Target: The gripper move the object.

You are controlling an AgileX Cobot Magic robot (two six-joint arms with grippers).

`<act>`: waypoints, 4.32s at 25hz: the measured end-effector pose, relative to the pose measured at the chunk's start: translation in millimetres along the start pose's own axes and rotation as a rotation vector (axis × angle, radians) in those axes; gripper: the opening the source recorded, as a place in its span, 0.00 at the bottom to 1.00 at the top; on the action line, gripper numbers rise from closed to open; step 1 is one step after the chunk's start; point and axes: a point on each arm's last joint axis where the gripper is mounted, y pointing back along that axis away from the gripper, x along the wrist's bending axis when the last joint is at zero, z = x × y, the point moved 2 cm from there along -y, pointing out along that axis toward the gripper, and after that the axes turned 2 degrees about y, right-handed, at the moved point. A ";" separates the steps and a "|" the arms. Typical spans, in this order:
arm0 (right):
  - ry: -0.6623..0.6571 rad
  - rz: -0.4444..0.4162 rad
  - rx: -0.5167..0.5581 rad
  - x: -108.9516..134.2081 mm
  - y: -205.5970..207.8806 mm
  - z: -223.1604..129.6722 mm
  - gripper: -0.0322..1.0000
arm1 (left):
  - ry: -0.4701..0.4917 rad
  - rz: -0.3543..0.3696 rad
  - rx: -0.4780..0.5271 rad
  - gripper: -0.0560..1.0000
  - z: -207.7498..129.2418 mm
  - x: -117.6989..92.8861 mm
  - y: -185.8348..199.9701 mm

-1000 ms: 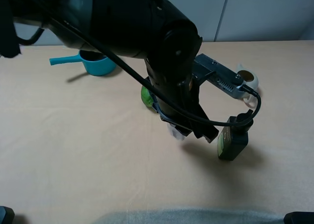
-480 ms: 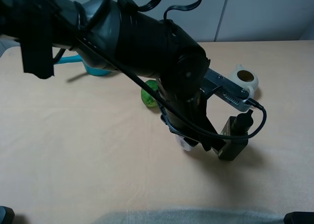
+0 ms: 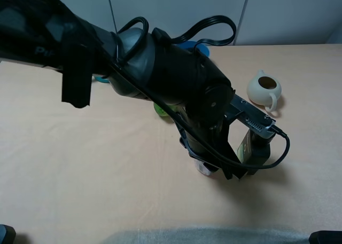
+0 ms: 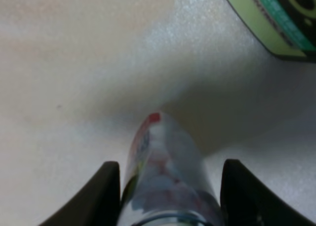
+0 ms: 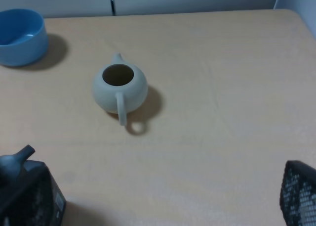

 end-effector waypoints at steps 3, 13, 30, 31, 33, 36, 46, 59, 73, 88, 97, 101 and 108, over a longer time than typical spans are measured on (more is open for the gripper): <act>-0.001 0.001 0.000 0.1 0.0 0.0 0.70 | -0.002 -0.003 -0.007 0.48 0.3 -1.2 -1.1; -0.002 0.004 0.000 0.4 0.0 0.0 0.70 | -0.002 -0.008 -0.022 0.48 2.1 -1.7 -1.1; -0.004 0.006 0.000 0.7 0.0 0.0 0.70 | -0.002 -0.011 -0.032 0.65 3.1 -2.0 -1.1; -0.004 0.006 0.000 0.7 0.0 0.0 0.70 | -0.002 -0.011 -0.032 0.66 3.1 -2.0 -1.1; -0.004 0.006 0.000 0.7 0.0 0.0 0.70 | -0.002 -0.011 -0.032 0.67 3.1 -2.0 -1.1; -0.004 0.006 0.000 0.7 0.0 0.0 0.70 | -0.002 -0.011 -0.032 0.67 3.1 -2.0 -1.1; -0.004 0.006 0.000 0.7 0.0 0.0 0.70 | -0.002 -0.012 -0.034 0.67 4.9 -2.6 11.5; -0.004 0.007 0.000 0.8 0.0 0.0 0.70 | -0.008 -0.002 -0.003 0.67 3.7 -2.2 52.2; -0.005 0.009 0.000 1.0 0.0 0.0 0.70 | -0.073 -0.019 -0.065 0.67 7.5 -3.3 104.7; -0.006 0.009 0.000 1.0 0.0 0.0 0.70 | -0.224 0.016 -0.256 0.67 15.7 1.5 172.1; -0.006 0.009 0.000 1.0 0.0 0.0 0.70 | -0.288 0.078 -0.393 0.69 15.7 9.8 220.5; -0.006 0.009 0.000 1.0 0.0 0.0 0.70 | -0.307 0.101 -0.442 0.75 14.1 13.2 238.9; -0.006 0.009 0.000 1.0 0.0 0.0 0.70 | -0.323 0.152 -0.465 0.88 4.7 21.5 265.3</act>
